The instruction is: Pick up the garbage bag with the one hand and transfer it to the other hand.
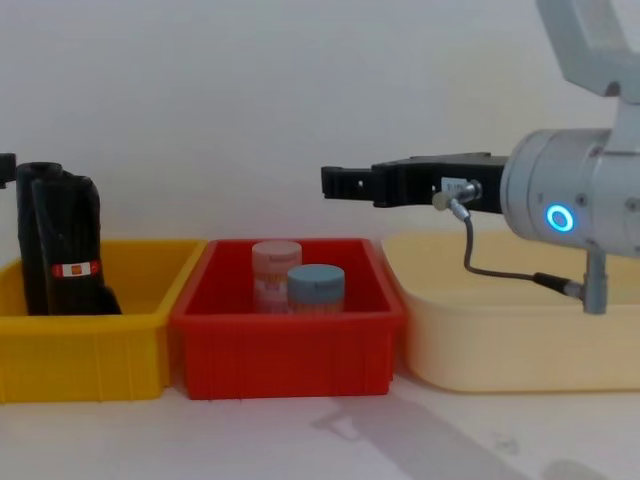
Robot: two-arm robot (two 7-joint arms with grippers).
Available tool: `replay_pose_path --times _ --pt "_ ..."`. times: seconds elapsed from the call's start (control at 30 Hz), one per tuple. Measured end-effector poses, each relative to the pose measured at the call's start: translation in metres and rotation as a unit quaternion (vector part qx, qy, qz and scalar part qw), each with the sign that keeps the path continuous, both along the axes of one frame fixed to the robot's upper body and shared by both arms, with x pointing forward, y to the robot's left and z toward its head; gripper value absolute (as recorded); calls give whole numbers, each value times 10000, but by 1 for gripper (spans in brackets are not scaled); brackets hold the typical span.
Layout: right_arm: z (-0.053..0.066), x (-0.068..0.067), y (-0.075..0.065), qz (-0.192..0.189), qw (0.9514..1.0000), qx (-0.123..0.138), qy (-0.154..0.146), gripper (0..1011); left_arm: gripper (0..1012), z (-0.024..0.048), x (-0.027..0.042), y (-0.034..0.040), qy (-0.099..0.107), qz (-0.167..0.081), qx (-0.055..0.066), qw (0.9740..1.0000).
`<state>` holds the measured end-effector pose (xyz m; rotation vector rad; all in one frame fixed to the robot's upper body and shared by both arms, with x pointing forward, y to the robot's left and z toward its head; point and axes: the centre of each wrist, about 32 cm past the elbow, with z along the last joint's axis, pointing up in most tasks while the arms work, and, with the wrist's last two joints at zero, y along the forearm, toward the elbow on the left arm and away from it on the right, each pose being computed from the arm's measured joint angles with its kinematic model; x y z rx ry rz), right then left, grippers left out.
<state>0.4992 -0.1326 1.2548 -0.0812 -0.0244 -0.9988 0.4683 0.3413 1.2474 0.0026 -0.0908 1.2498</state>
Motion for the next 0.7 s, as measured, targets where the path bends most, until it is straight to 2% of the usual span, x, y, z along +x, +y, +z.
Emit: replay_pose_path --times 0.1,0.13,0.17,0.23,0.5,0.7 --pt "-3 27 13 -12 10000 -29 14 1000 1001 -3 67 7 -3 -55 -68 10000" --pt "-4 41 19 -18 10000 -41 23 1000 1001 -26 109 15 26 -96 -120 9999" --pt "-4 41 19 -18 10000 -41 23 1000 1001 -26 109 15 26 -96 -120 9999" --pt "-3 57 25 -27 10000 -58 31 1000 1001 -54 189 21 50 -176 -229 9996" --pt "2 97 40 -42 9999 -88 58 1000 1001 -134 364 17 110 -397 -516 9978" --pt "0 128 46 -70 9999 -92 73 1000 1001 -185 483 10 181 -510 -643 9965"
